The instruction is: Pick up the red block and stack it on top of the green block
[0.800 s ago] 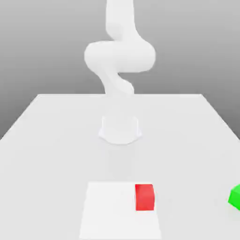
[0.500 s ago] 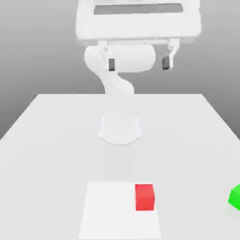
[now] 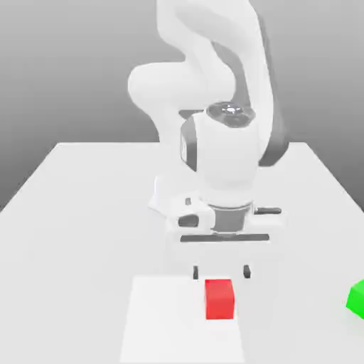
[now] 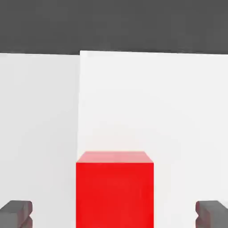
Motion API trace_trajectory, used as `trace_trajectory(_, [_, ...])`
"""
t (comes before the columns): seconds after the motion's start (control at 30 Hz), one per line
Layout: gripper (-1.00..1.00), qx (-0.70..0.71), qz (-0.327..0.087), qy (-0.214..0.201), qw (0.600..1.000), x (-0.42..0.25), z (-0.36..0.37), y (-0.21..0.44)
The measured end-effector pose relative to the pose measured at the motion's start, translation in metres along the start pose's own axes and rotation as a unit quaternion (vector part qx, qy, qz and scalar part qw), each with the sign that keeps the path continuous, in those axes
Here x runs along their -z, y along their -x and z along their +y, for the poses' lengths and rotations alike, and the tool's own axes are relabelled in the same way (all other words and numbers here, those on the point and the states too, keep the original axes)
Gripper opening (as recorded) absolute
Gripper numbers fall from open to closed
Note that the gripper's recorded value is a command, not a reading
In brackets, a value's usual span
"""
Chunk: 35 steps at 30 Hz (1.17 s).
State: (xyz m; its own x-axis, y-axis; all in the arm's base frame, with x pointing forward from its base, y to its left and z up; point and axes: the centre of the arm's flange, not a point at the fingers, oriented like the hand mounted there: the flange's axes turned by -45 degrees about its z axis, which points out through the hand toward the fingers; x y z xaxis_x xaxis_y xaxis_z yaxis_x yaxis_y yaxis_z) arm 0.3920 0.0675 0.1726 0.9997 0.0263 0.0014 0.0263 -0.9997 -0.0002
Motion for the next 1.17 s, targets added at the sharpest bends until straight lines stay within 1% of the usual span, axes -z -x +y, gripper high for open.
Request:
trace_trajectory(0.07, [0.0, 0.0, -0.001, 0.0, 1.0, -0.021, 0.0, 0.001])
trace_trajectory(0.1, [-1.0, 0.0, -0.001, 0.0, 1.0, -0.027, 0.0, 0.002])
trace_trajectory(0.33, [-1.0, 0.0, 0.0, 0.0, 1.0, -0.026, 0.0, 0.002])
trace_trajectory(0.53, [-1.0, 0.002, -0.001, 0.0, 1.0, 0.029, -0.001, 0.001])
trace_trajectory(0.63, [-1.0, 0.113, -0.002, 0.003, 0.994, 0.042, -0.064, -0.01])
trace_trajectory(0.7, [-1.0, 0.193, -0.003, 0.004, 0.981, 0.048, -0.11, -0.016])
trace_trajectory(0.8, [-1.0, 0.311, -0.004, 0.004, 0.95, 0.058, -0.183, -0.016])
trace_trajectory(0.9, [-1.0, 0.421, -0.002, 0.001, 0.907, 0.068, -0.257, -0.001])
trace_trajectory(0.97, [-1.0, 0.448, -0.001, 0.0, 0.894, 0.052, -0.276, 0.004])
trace_trajectory(1.03, [-1.0, 0.454, -0.001, 0.0, 0.891, 0.025, -0.281, 0.006])
trace_trajectory(1.07, [1.0, 0.456, -0.001, 0.0, 0.89, 0.015, -0.282, 0.007])
trace_trajectory(1.17, [1.0, 0.456, -0.001, 0.0, 0.89, 0.015, -0.282, 0.007])
